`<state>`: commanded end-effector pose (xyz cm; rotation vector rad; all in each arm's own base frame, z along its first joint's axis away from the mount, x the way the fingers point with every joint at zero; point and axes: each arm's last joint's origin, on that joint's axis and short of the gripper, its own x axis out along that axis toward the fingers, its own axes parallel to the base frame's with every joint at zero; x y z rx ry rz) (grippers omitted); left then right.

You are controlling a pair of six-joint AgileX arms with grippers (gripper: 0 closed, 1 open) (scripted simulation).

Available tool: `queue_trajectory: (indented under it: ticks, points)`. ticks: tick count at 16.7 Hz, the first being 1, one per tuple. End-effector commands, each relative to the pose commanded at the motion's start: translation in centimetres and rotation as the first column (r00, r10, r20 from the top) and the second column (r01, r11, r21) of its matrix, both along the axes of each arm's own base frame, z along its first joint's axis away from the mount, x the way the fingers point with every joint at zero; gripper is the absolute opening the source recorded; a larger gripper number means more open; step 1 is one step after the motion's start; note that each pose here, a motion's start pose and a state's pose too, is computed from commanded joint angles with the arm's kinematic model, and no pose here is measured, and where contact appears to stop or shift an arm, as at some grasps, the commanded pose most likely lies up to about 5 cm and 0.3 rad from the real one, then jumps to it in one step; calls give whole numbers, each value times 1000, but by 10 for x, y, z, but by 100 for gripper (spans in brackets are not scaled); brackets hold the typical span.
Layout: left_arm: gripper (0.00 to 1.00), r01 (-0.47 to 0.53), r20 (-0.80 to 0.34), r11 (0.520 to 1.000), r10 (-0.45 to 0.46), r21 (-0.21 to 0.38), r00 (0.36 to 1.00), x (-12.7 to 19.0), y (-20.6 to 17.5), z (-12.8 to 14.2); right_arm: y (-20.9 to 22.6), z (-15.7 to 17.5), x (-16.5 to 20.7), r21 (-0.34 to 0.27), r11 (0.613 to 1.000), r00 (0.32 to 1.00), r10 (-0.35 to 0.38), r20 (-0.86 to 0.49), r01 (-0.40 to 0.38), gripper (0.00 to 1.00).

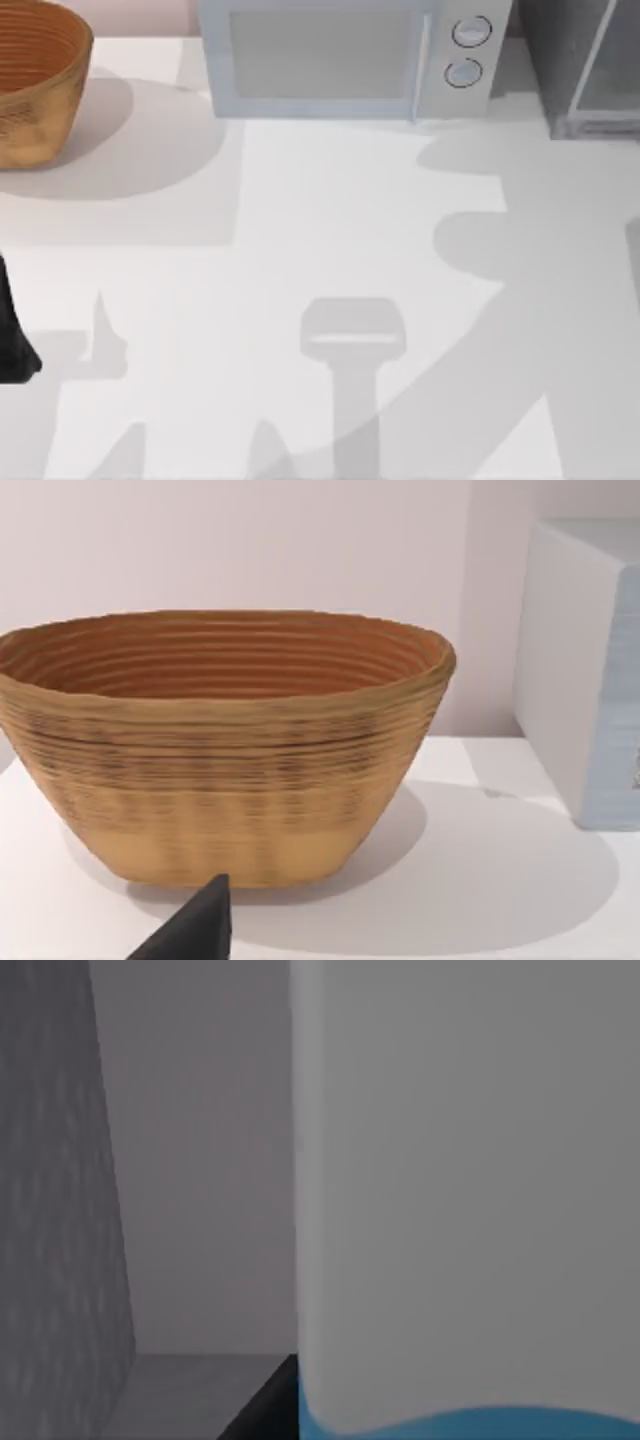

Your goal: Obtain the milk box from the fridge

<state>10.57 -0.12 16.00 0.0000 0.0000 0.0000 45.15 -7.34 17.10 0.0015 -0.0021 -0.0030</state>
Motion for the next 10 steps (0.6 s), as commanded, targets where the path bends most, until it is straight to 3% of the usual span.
queue_trajectory:
  ticks: [5,10]
  points:
    - [100,0,0,1000,0,0,1000,0,0,0,0,-7,-55,4,1000,1000,-8,-22,8,0]
    - [100,0,0,1000,0,0,1000,0,0,0,-1,-5,-67,2,1000,1000,-10,-8,10,0]
